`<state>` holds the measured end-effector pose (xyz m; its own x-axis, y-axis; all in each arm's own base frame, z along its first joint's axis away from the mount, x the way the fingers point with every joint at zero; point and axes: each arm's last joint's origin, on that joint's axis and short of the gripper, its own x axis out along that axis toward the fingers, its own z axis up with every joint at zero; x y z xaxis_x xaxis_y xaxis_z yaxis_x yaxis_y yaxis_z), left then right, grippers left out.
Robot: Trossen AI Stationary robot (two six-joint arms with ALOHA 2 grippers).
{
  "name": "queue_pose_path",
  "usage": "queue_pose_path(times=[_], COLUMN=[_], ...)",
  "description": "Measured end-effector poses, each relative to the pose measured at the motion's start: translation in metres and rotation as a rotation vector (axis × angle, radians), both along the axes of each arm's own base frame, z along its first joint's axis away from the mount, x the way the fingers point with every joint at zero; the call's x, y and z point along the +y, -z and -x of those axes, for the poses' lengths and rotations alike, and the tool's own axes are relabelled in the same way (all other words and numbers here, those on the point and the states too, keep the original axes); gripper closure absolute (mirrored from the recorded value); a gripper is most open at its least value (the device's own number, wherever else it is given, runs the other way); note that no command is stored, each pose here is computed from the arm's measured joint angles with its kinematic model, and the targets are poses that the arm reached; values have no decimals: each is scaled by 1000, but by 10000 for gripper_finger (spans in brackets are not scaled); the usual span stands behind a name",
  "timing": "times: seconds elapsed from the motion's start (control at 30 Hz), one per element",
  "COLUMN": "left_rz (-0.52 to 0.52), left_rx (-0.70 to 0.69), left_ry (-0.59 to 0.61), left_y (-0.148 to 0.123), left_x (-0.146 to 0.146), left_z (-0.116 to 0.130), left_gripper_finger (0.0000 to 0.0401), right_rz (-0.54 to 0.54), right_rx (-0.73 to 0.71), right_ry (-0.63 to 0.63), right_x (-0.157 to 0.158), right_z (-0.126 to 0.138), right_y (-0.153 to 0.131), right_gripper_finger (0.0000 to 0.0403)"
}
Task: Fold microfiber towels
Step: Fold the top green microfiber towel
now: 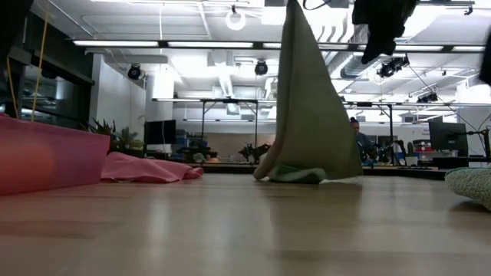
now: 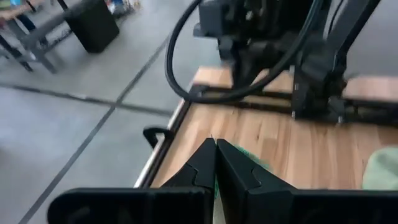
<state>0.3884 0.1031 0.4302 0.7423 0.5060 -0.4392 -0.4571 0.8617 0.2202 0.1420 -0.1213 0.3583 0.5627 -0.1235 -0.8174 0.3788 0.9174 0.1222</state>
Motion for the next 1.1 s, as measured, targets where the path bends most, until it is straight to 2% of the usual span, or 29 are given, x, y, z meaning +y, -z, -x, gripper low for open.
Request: queue_pose_path(times=[0.17,0.33,0.43,0.57,0.67,0.8,0.93,1.1], left_rz=[47,111,130,132,129,125,126,125], left_rx=[75,151,183,192,194,197,204,207], left_ry=[-55,-108,-121,-125,-129,-146,-154,-159], left_y=[11,22,27,27,27,27,28,28], left_x=[15,24,25,26,27,30,31,32], left_z=[3,9,10,12,12,13,14,15], left_gripper_finger=[401,401,401,401,401,401,401,401], right_rz=[-135,-171,-159,-149,-109,17,113,137], right_rx=[-27,14,45,75,98,65,36,-1], right_ry=[-37,-67,-104,-153,-184,-211,-174,-158], right_x=[7,15,22,32,39,46,51,54], right_z=[-4,-13,-19,-23,-25,-31,-34,-31], right_y=[27,65,89,121,146,171,187,203], right_gripper_finger=[403,396,371,307,253,202,183,181])
